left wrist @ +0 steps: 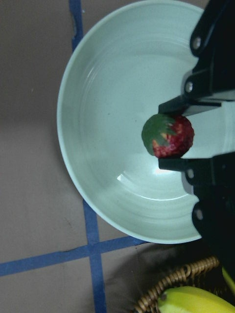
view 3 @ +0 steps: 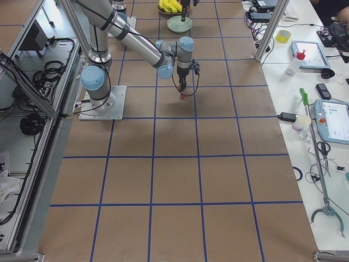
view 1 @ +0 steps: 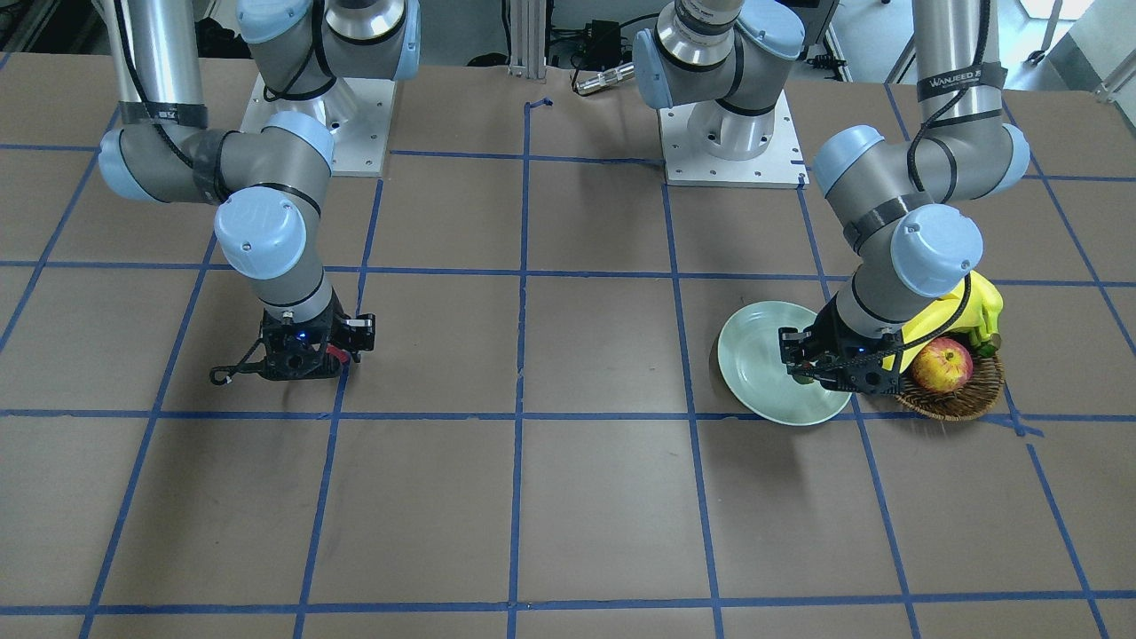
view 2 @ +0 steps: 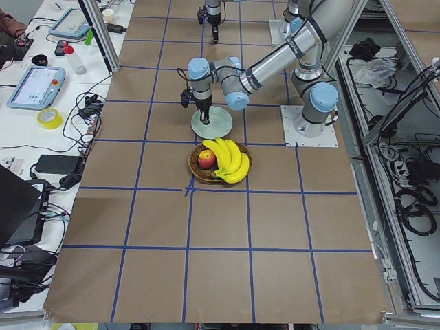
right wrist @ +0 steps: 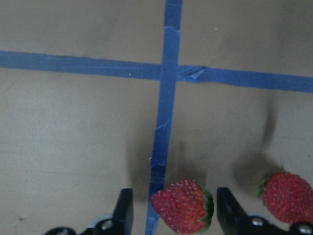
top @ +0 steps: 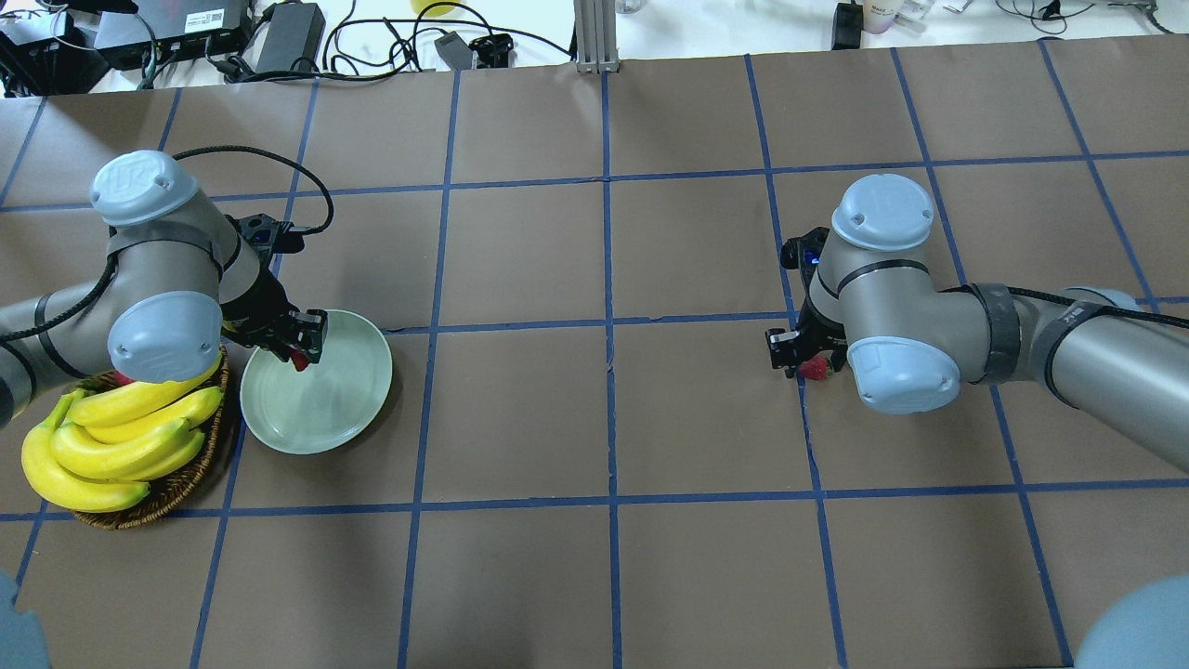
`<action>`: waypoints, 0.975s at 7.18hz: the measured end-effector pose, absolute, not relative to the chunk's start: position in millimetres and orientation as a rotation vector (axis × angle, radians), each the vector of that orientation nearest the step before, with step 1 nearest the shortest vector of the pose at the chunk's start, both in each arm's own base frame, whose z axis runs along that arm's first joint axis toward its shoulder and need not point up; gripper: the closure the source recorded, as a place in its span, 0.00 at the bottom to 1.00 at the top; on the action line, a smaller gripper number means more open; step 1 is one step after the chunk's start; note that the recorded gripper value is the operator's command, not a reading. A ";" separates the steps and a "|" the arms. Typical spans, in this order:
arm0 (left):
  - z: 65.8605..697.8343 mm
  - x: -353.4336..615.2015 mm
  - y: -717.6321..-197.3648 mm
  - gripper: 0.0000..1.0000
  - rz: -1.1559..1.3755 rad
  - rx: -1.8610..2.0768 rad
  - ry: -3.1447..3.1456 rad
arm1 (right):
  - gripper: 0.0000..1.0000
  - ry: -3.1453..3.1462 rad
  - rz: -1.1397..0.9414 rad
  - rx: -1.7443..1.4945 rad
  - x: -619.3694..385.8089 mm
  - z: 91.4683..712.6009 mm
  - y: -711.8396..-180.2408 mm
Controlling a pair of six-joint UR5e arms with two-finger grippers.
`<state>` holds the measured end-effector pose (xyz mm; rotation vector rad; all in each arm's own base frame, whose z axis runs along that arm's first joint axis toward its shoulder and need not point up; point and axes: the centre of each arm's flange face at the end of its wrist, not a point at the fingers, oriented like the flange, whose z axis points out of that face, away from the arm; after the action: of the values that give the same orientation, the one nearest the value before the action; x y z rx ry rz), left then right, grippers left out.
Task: Collect all strawberries into plate
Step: 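Open the left gripper over the plate while the right gripper grasps a strawberry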
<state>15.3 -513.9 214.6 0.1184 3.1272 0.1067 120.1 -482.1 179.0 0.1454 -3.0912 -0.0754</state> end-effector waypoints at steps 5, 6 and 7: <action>229.0 23.9 -517.8 0.00 0.096 0.093 3.117 | 0.75 -3.124 -0.055 0.051 126.4 205.4 -503.1; 237.6 33.5 -520.2 0.00 0.114 0.074 3.122 | 0.75 -3.196 -0.071 -0.022 144.0 218.4 -510.5; 246.4 41.7 -522.1 0.00 0.131 0.058 3.126 | 0.75 -3.257 -0.080 -0.113 170.9 228.3 -513.2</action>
<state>41.7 -522.1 246.4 0.0577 3.1259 0.1311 170.9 -513.2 228.3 -0.1135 -3.2566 -0.0801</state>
